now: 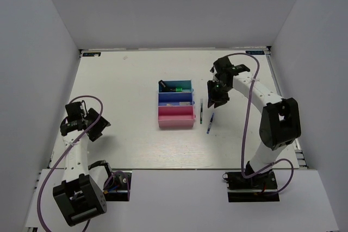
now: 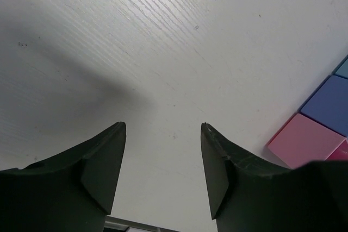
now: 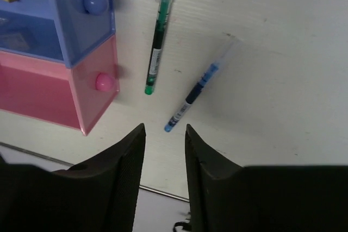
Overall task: Sort the stationery into containers
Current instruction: Pick up the pen from the center of the board.
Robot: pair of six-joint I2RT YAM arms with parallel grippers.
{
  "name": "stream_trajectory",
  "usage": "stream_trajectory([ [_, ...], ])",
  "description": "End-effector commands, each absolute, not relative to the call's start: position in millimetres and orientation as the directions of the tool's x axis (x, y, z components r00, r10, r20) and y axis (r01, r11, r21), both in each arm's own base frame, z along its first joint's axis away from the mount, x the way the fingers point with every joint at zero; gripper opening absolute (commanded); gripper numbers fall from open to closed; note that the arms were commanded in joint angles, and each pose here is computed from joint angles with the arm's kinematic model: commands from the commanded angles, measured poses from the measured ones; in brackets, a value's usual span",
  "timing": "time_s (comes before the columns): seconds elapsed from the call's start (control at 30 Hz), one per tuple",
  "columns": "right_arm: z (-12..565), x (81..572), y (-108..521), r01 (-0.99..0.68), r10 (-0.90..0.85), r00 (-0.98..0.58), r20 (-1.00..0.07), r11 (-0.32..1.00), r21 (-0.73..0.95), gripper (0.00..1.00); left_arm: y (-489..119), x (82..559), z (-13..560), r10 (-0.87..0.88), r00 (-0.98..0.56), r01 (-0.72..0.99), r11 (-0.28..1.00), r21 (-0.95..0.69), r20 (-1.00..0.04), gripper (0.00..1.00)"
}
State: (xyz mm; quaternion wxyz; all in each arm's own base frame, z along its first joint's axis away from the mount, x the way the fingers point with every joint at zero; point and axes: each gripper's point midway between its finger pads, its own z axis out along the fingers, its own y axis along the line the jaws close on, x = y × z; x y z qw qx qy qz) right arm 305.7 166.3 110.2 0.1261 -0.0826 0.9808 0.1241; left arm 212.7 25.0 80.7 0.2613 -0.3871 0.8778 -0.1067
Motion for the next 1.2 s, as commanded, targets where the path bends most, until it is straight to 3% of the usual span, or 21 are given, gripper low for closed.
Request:
stream_trajectory([
  [0.0,109,301,179,-0.068,-0.005,-0.984,-0.180,0.935,0.347,0.40,21,216,82,-0.721,-0.578,-0.597,0.693,-0.405,-0.382,0.68],
  [0.17,85,304,170,-0.010,0.033,-0.991,-0.130,0.949,0.317,0.44,21,216,82,-0.721,-0.578,-0.596,0.693,-0.405,-0.383,0.68],
  [0.53,41,290,156,0.031,0.047,-0.997,-0.058,0.969,0.245,0.43,20,216,80,-0.721,-0.583,-0.597,0.693,-0.404,-0.374,0.69],
  [1.17,-2,291,134,0.062,0.068,-0.995,-0.078,0.995,0.077,0.34,20,216,81,-0.719,-0.584,-0.593,0.694,-0.407,-0.376,0.69],
])
